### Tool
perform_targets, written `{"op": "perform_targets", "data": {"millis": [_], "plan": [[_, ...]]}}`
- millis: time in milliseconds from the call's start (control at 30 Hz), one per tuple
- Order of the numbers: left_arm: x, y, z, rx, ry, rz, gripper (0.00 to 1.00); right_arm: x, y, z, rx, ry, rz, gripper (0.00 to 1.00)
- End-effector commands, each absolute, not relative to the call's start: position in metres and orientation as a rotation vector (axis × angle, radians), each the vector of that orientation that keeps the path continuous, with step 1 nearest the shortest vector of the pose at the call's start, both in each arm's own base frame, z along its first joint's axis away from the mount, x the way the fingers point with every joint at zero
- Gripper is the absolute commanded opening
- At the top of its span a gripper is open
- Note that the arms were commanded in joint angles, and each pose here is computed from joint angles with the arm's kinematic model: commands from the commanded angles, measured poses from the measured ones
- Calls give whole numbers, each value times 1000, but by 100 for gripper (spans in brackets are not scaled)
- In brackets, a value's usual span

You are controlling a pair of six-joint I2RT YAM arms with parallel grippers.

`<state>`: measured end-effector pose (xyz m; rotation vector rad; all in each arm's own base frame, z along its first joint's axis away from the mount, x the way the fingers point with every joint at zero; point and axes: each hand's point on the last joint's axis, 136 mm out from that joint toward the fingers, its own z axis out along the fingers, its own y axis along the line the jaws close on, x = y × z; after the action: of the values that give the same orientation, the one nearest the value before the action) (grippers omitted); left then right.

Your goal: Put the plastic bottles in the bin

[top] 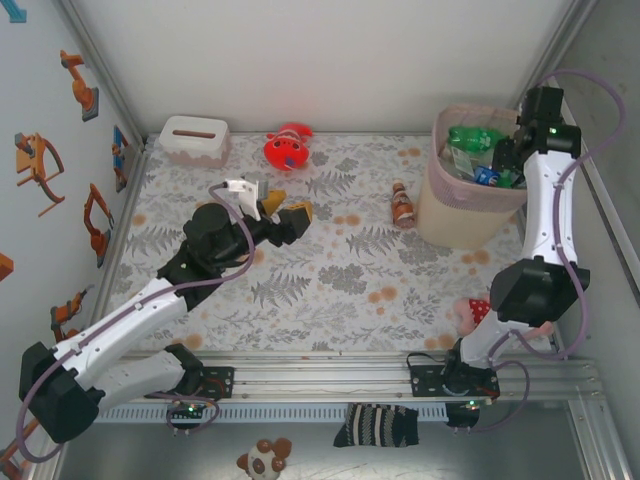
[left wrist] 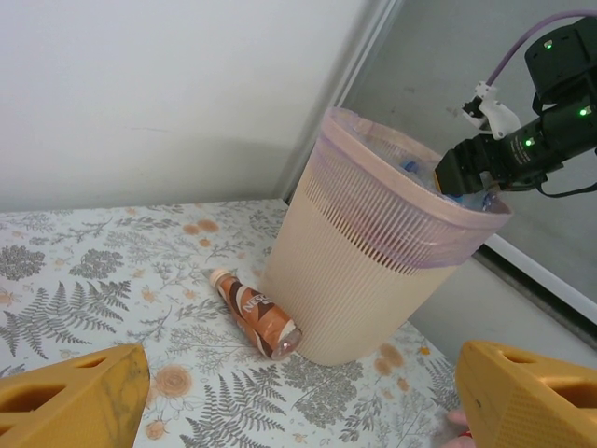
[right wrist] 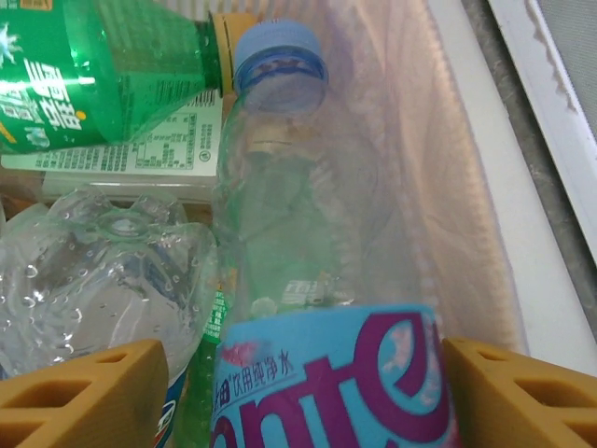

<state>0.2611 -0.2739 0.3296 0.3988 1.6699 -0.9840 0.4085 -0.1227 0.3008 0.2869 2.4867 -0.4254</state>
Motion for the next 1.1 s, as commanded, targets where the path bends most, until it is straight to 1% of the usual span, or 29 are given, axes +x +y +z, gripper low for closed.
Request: {"op": "perform_targets", "data": {"millis": [0,133,200,233,333,467,533,633,800,933,1000,1067], "plan": [[258,-270,341,389,1622,-1016,85,400,-126,330,313,2415,-436,76],[260,-273,341,389,1617,-1028,85,397,-122,349,320,2363,-406,77],[261,-274,343,394,1615,-1033,85,395,-120,357,322,2336,-393,75],[261,-275,342,394,1616,-1034,85,394,-119,360,319,2327,-387,72],[262,-275,343,394,1613,-1037,85,397,-120,357,319,2317,-393,58],[262,-275,343,397,1614,-1044,85,406,-128,335,320,2365,-429,42],[262,-274,344,398,1612,-1044,85,411,-133,322,326,2393,-449,36],[263,-274,344,396,1611,-1046,85,418,-140,306,337,2432,-467,31],[264,-276,346,400,1611,-1064,85,422,-140,291,339,2475,-451,28],[263,-278,347,406,1613,-1072,85,422,-134,301,346,2453,-405,28],[263,-277,347,403,1614,-1070,85,420,-130,312,350,2426,-372,30],[263,-275,347,398,1614,-1062,85,418,-124,325,353,2390,-332,34]]}}
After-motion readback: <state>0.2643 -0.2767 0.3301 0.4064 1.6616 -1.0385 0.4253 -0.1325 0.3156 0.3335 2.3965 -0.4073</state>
